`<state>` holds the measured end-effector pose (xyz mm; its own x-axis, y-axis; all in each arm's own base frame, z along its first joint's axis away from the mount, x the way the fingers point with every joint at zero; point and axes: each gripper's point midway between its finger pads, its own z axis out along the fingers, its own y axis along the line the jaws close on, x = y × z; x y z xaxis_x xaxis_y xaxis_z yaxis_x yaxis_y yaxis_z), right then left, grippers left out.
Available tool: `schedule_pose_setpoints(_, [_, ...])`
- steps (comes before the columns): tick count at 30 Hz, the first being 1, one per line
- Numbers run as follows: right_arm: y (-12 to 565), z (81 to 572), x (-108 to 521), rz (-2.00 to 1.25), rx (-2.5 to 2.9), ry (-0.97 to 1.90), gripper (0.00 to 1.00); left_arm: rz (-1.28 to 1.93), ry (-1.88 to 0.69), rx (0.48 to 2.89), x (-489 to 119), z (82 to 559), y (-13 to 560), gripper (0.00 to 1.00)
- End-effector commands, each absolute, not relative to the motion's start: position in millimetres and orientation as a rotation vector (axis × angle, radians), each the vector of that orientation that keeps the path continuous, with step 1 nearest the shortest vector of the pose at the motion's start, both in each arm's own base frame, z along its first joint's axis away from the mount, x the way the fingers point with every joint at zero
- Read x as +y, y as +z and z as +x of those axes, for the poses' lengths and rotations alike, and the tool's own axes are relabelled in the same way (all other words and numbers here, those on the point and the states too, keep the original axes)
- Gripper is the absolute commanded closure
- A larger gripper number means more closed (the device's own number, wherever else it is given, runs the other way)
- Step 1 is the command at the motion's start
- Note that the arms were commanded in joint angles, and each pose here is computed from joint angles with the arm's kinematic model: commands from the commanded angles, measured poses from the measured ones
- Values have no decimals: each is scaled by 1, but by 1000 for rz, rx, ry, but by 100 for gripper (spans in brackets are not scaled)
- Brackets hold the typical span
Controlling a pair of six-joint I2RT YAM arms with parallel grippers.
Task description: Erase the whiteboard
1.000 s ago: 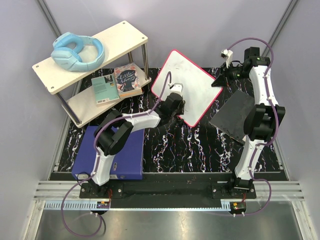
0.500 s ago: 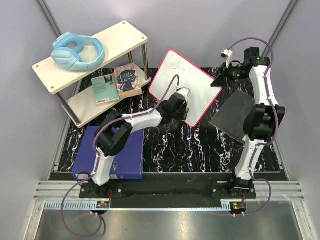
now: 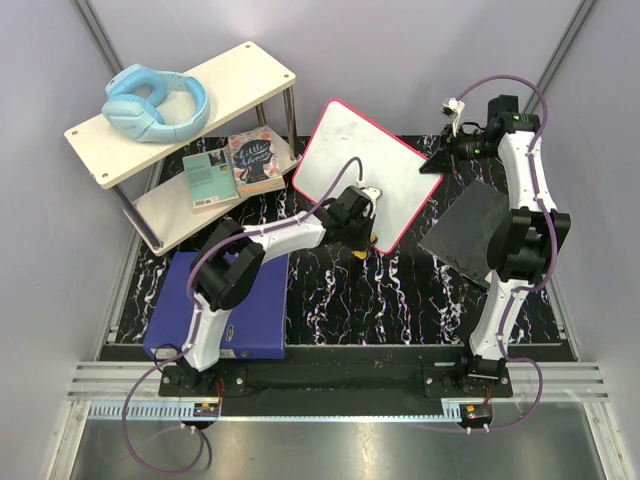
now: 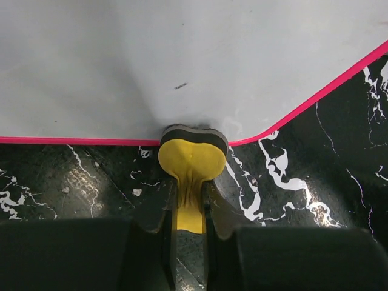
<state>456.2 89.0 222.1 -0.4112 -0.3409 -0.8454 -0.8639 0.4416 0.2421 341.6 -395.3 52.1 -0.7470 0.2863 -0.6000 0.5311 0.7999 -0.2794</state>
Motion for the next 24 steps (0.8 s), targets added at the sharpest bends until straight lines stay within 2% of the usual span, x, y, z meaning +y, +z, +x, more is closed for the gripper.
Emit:
schedule_pose_setpoints(1, [190,360,123,-997,2296,1283,100,558,-534,2560,-362,340,36,100])
schedule_pose_setpoints(11, [188,360,121,-993,2312,1274,100,463,-531,2349,-368,387,92,100])
schedule_pose_setpoints(24, [190,363,121,-991,2316,1262,100,169,-558,2128,-336,496,168,100])
